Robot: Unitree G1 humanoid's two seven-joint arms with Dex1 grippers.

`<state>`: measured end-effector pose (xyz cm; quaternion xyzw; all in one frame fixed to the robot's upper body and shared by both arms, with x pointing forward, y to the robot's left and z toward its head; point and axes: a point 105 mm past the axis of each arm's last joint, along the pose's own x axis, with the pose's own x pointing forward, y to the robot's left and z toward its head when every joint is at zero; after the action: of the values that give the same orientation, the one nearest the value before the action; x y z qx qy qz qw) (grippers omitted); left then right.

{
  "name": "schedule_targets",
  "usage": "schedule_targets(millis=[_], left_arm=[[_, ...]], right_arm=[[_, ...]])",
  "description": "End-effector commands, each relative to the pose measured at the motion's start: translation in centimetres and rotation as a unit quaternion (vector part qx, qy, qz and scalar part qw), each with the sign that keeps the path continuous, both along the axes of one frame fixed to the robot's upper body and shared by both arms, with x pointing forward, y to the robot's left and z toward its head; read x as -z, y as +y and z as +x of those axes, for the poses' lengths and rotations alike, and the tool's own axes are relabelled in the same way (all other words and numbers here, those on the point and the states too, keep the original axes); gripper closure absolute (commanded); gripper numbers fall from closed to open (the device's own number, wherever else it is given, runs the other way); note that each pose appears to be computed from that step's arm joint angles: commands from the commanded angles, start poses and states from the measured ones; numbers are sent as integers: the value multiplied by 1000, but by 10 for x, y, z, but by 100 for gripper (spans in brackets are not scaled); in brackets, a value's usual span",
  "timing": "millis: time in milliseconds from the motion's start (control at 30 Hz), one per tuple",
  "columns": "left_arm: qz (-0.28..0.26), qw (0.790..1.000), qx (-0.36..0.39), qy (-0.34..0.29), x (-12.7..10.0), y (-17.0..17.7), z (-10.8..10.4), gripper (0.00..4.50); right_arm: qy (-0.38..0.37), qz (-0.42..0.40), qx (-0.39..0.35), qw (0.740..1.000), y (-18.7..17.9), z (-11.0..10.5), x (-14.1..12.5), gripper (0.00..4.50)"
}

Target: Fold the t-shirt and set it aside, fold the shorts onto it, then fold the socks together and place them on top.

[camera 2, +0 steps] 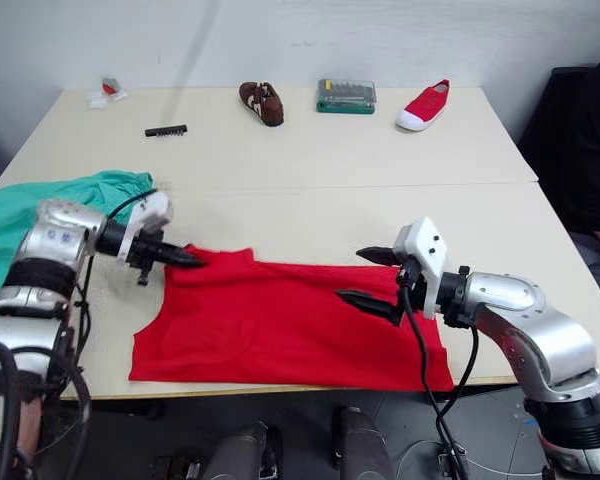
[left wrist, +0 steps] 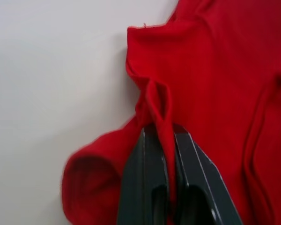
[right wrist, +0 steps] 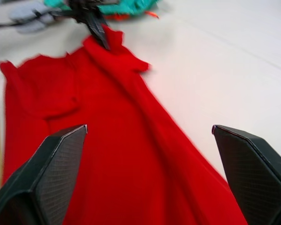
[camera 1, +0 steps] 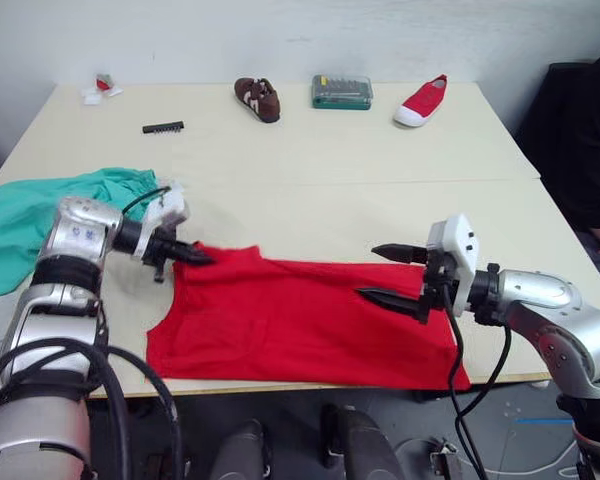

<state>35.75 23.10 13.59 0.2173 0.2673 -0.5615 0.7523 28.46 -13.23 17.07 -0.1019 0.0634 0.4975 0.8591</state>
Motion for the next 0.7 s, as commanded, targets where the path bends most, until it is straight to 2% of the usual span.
schedule_targets(millis=[33,100,133,233,400,600,700], left_arm=[[24,996,70,-46,-3,-4,-11,447],[24,995,78,-65,-1,-5,-13,447],[21,992,87,-94,-1,-8,-12,447],[-4,980,95,-177,-11,-24,-4,447],[-20,966,74,-247,-29,-32,12,447],[-21,971,40,-236,-43,-22,22,447],[-43,977,2,-209,-46,-15,26,447]], right_arm=[[-2,-15,-2,1000,-2,-4,6,11],[2,-17,-7,1000,-2,-6,8,11],[5,-17,-10,1000,-1,-7,10,11],[9,-18,-12,1000,-1,-8,14,11],[11,-17,-13,1000,0,-7,16,11],[9,-15,-16,1000,3,-7,17,11],[8,-14,-17,1000,4,-7,18,11]])
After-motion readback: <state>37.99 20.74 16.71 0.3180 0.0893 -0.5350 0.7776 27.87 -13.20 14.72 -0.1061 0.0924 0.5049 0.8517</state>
